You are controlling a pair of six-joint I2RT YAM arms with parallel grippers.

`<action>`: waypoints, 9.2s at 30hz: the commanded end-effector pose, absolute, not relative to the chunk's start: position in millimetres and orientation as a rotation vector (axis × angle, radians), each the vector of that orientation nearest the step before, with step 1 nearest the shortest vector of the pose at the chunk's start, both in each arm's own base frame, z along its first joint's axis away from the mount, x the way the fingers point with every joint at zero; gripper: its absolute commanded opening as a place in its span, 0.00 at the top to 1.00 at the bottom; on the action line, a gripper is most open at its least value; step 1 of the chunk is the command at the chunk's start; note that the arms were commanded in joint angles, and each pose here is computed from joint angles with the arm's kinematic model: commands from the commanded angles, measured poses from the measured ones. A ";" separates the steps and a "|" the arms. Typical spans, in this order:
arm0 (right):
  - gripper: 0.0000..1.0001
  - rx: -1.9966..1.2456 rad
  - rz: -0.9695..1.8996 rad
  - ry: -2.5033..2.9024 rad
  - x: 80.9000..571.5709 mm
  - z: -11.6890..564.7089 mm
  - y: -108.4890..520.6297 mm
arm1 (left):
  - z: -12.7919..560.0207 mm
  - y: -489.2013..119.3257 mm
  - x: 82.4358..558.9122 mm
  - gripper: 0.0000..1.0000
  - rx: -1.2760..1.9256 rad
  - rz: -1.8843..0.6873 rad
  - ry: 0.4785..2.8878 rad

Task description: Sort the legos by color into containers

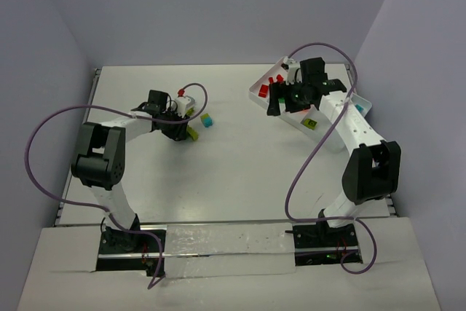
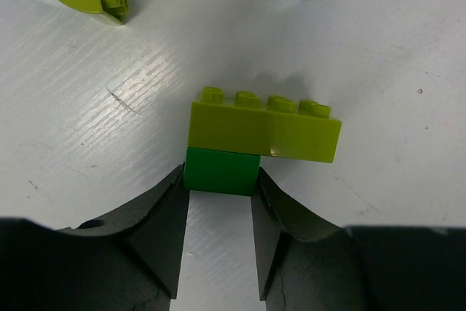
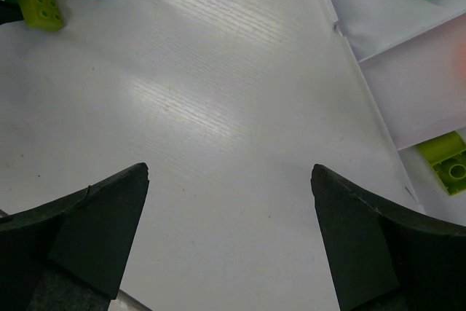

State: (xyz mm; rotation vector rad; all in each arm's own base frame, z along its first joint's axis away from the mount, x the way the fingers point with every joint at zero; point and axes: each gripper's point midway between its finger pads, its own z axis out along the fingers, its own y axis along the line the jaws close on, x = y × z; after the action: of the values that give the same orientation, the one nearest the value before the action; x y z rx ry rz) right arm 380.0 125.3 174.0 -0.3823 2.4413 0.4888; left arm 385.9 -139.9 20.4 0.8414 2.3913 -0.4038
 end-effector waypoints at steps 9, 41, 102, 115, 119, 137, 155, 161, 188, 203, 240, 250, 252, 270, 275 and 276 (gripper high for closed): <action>0.01 -0.420 1.027 2.274 349.1 206.3 194.6 | 116.7 -180.4 361.2 1.00 0.915 -0.526 2.131; 0.44 -0.787 1.756 2.195 265.5 227.7 330.5 | 220.6 -266.1 272.0 1.00 1.117 -0.584 1.797; 0.70 0.184 -0.040 2.689 430.5 52.8 -72.5 | 198.5 -261.7 317.5 1.00 1.041 -0.410 1.872; 0.29 0.183 -0.028 2.718 418.8 55.2 -68.8 | 194.7 -262.8 315.1 1.00 1.043 -0.432 1.883; 0.23 0.174 -0.006 2.702 416.7 73.1 -64.4 | 199.2 -260.3 314.2 1.00 1.031 -0.453 1.887; 0.17 -0.614 1.430 2.222 313.2 255.1 247.5 | 251.1 -265.9 270.6 1.00 0.927 -1.041 1.799; 0.13 -0.808 1.593 2.312 278.6 237.1 336.4 | 228.1 -269.7 274.1 1.00 1.015 -0.875 1.811; 0.21 -0.827 1.618 2.330 276.9 231.9 345.1 | 227.7 -274.2 276.0 1.00 1.021 -0.855 1.810; 1.00 -0.550 1.333 2.372 363.8 207.9 272.2 | 232.0 -226.3 320.5 0.01 0.806 -0.719 1.929; 1.00 -0.218 0.235 2.419 533.8 143.3 87.6 | 226.2 -202.3 358.1 0.01 0.673 -0.629 1.979; 0.32 -0.260 0.171 2.521 539.2 82.5 101.4 | 204.7 -193.0 390.7 0.01 0.531 -0.536 2.079; 0.21 -0.241 0.273 2.424 519.9 150.4 111.8 | 181.4 -192.0 420.6 0.01 0.185 -0.482 2.203; 0.20 -0.243 0.310 2.394 514.2 168.4 116.0 | 166.5 -189.3 424.4 0.01 0.096 -0.425 2.250; 0.17 -0.234 0.421 2.367 463.0 205.6 122.9 | 84.4 -227.1 444.0 0.23 -0.257 -0.294 2.545; 0.17 -0.237 0.446 2.374 455.1 202.8 124.9 | 67.4 -227.0 445.5 0.23 -0.273 -0.268 2.581; 0.17 -0.236 0.453 2.376 453.0 202.2 125.6 | 61.5 -227.1 445.1 0.24 -0.274 -0.262 2.595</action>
State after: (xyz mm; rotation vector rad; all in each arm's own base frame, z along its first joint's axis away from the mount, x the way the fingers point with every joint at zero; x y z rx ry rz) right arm 460.3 120.3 166.4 -0.2232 2.4646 0.4169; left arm 436.5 -223.9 55.8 -0.2263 2.6001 -0.2618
